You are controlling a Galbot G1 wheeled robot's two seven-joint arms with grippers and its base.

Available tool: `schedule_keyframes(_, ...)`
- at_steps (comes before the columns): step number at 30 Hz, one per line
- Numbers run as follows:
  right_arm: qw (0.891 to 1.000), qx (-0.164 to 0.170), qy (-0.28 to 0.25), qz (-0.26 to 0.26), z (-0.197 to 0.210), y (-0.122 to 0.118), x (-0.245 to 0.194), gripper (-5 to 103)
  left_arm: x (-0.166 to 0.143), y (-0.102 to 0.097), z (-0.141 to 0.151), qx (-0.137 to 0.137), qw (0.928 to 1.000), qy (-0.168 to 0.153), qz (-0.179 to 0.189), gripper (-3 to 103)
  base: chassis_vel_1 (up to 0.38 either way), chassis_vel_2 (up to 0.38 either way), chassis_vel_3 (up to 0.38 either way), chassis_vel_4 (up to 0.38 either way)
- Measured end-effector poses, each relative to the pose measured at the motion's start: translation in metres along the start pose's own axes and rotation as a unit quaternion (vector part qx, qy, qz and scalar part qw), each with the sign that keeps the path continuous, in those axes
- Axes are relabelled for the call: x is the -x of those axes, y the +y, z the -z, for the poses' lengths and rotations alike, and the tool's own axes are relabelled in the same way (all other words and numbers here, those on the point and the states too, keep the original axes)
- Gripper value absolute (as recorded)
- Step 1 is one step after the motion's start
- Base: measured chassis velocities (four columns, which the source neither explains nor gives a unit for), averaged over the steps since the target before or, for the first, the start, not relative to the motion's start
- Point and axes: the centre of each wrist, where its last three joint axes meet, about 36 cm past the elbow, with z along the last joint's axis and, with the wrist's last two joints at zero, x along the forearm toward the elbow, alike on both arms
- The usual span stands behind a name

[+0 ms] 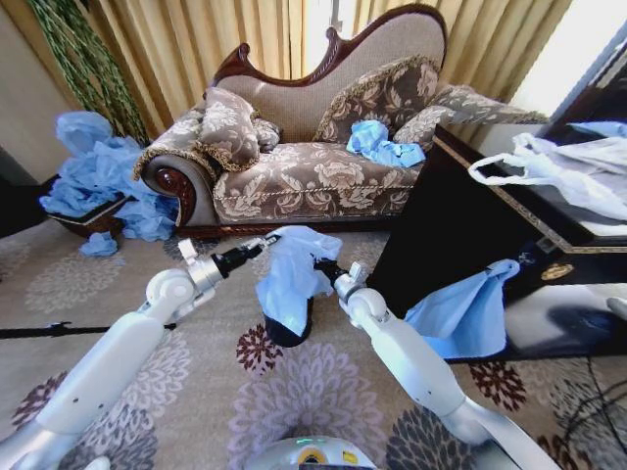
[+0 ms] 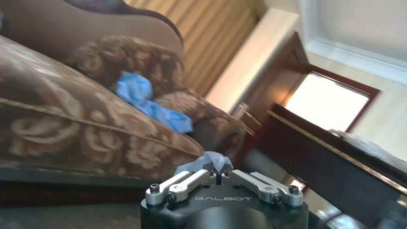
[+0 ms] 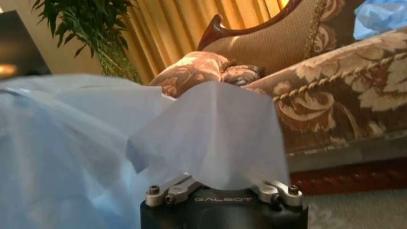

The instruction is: Place a garbage bag over the trash bin.

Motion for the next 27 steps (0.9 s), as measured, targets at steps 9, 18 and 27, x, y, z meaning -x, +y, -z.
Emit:
schedule_keyframes(9,1.0,-0.016,-0.009,0.019,-0.011,0.015,-0.001,0,0.003,0.052,-0.03,-0.007,0.9989,-0.032,0.033,0,0.0,0.0,0.0,0.0)
schedule_keyframes(18,0.998,-0.01,0.016,0.054,-0.035,0.035,-0.027,0,-0.016,0.054,-0.076,-0.009,0.9992,-0.023,0.031,0,0.0,0.0,0.0,0.0)
schedule_keyframes(27,0.995,0.034,0.046,0.083,-0.044,0.027,-0.021,0,-0.004,0.019,-0.071,0.007,0.9997,-0.009,-0.02,0,0.0,0.0,0.0,0.0)
